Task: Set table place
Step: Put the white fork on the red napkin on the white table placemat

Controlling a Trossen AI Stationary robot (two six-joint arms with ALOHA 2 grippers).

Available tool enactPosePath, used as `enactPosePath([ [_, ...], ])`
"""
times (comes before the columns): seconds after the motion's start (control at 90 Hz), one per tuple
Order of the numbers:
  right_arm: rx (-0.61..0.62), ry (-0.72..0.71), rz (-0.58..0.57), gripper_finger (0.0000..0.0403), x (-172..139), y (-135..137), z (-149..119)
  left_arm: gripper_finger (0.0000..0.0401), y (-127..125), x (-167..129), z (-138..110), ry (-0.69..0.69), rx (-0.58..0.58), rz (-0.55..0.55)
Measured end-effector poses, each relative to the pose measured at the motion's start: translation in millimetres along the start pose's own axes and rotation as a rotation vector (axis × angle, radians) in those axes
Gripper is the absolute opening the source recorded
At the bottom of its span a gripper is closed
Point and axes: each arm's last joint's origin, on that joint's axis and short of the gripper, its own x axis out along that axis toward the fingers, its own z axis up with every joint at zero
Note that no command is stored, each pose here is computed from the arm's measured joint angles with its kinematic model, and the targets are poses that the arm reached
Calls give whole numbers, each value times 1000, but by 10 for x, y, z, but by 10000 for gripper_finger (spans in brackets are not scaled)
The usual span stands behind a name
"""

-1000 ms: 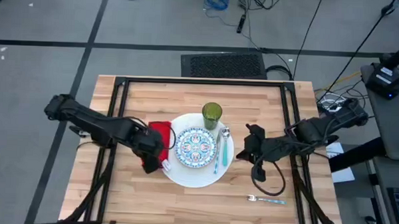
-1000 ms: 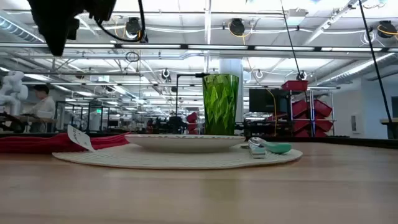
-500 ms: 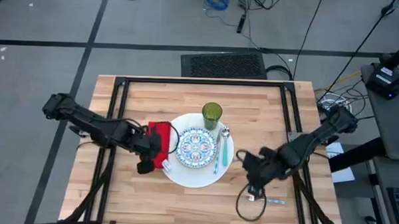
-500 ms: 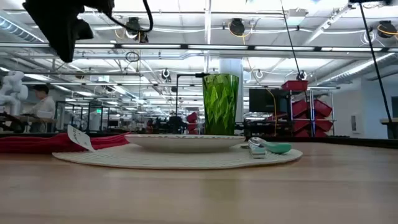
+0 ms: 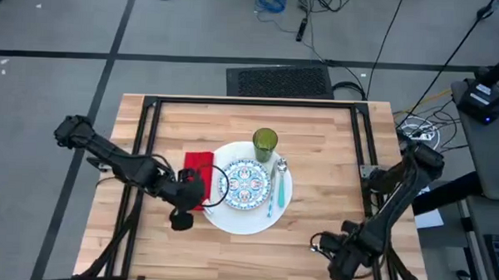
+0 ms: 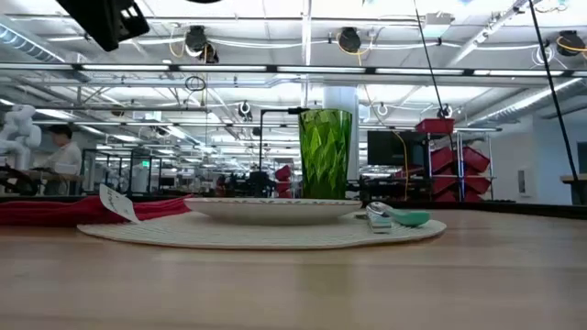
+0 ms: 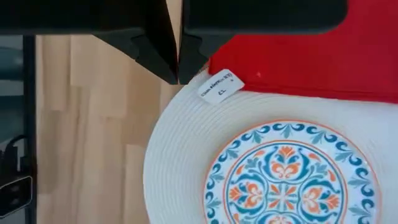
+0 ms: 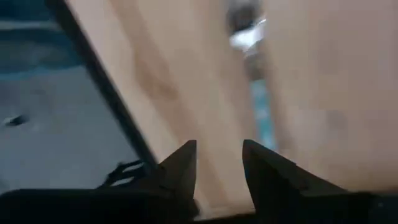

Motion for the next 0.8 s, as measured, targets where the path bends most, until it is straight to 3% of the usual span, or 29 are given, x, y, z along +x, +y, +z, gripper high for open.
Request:
enactPosePath([
  [0.122,-21,-4,64,119,233,-81,-18,0,-16,-2,-10,2,7,-3],
  [0.256,-6,-2,-9,119,349,-242,-20,0,-34,-5,-22,4,9,-7],
  [0.8,16,-31,-48,109,412,-252,67,0,-42,-6,-25,4,-43,-9],
])
